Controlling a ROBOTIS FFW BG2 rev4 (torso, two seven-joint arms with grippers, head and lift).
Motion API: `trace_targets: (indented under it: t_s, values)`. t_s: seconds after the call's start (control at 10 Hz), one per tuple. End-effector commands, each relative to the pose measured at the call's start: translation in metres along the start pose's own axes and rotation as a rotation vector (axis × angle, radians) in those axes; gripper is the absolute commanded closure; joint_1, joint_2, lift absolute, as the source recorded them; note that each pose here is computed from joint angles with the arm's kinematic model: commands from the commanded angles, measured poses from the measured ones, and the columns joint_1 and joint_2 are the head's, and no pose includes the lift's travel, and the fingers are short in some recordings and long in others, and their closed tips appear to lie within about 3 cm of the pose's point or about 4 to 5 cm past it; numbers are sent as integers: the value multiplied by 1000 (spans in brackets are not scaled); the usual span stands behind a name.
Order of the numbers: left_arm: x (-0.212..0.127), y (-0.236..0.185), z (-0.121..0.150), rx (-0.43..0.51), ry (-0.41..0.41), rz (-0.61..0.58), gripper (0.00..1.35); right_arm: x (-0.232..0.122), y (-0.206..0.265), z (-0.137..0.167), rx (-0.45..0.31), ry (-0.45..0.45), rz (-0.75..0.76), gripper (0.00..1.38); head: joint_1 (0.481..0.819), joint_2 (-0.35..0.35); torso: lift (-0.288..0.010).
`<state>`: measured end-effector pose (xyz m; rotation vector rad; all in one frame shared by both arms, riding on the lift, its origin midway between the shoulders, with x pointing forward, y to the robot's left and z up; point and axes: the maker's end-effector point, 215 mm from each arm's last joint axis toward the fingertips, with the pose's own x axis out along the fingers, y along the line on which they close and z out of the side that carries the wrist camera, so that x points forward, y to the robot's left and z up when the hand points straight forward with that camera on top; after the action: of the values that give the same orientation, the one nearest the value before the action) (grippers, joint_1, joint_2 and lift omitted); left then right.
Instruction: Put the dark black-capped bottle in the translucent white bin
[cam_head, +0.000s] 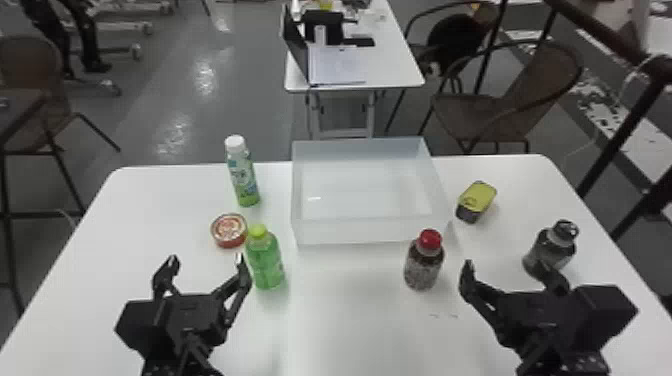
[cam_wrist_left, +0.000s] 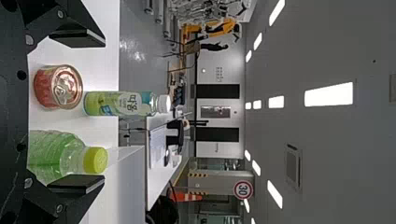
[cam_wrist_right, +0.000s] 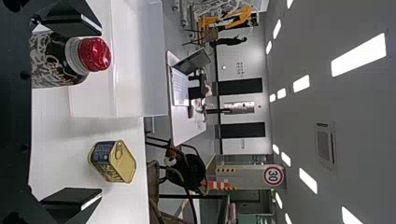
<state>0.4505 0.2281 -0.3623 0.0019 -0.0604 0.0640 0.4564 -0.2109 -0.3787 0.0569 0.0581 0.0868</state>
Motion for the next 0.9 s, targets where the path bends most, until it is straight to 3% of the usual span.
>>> trace_targets:
  t_s: [0.0,0.5,0.8]
  values:
    - [0,1,0,-3,0,2,256,0,0,0,0,0,0,84,695,21,-65]
    - [1,0,1,-2,-2,0,260,1,0,2,-9,-4,0,84,695,22,-65]
    - [1,0,1,-5,-3,1,260,-10,-46,2,20,-28,-193,84,695,-6,-65]
